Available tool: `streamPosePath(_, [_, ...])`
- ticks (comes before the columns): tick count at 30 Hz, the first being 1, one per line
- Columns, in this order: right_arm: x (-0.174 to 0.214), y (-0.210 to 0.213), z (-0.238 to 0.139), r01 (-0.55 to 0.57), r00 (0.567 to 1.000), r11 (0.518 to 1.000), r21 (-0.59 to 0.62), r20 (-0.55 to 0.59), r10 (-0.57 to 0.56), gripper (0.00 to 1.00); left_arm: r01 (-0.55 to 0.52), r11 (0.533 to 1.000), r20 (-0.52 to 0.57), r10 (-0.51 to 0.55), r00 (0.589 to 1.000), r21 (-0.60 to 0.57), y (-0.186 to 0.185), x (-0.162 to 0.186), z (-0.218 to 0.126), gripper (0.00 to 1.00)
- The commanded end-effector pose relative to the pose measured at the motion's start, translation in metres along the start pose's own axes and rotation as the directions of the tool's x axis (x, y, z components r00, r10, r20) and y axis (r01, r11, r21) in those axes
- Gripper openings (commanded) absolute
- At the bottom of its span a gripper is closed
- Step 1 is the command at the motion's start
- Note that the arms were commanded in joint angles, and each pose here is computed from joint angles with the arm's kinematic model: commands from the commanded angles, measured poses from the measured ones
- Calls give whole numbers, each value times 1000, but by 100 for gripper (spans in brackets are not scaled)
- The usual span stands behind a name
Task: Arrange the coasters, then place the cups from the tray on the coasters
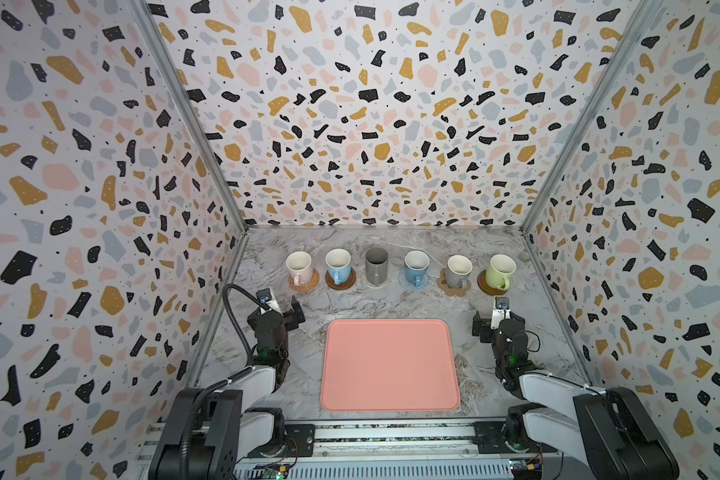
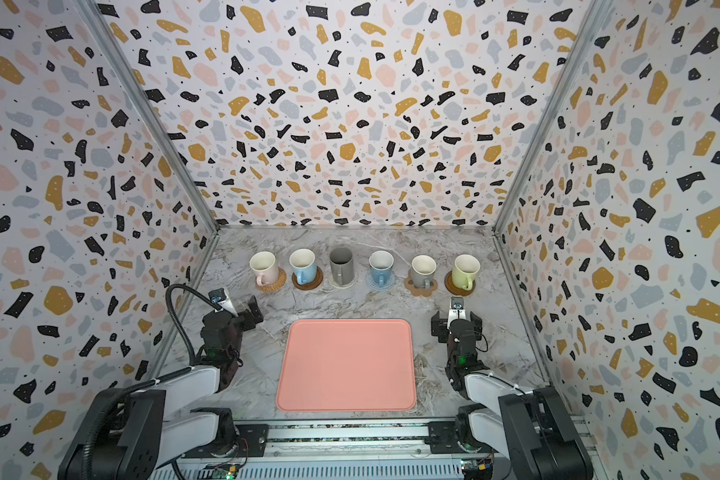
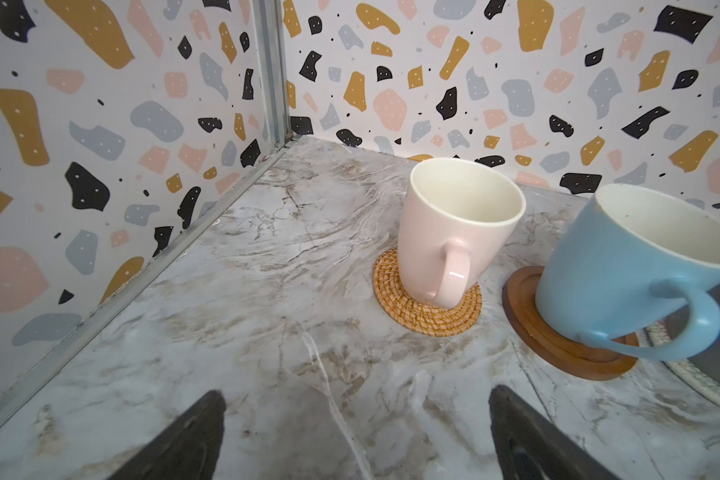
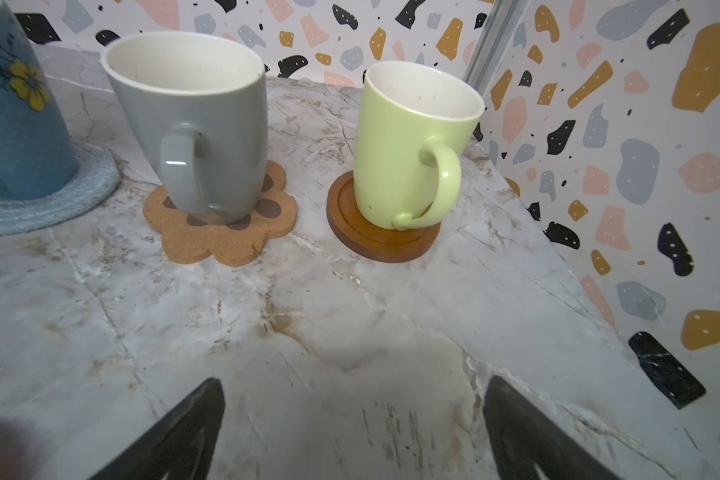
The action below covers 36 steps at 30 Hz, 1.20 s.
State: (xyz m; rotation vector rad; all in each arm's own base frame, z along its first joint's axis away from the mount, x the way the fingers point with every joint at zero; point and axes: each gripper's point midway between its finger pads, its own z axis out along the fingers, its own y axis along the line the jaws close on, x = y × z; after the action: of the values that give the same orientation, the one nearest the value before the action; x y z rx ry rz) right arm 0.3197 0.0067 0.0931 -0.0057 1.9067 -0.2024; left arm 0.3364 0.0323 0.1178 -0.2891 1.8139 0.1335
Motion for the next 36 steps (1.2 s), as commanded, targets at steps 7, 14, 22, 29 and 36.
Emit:
streamPosePath(7, [-55,-18,20,-167,969,986,-10,183,166,99,-37,999,209,42,977,-27,2,-23,1,99])
streamPosePath(14, [-55,-32,9,-201,953,980,9,235,194,99,-91,996,143,89,986,5,-9,-18,9,99])
streamPosePath(22, [-55,-35,7,-213,948,977,2,245,206,99,-92,996,151,90,984,3,-9,-18,8,99])
streamPosePath(29, [-52,-41,5,-216,940,976,28,277,200,99,-90,996,153,88,984,6,-9,-19,7,100])
streamPosePath(36, [-55,-38,7,-212,935,977,17,293,198,99,-90,996,153,88,984,5,-9,-19,7,100])
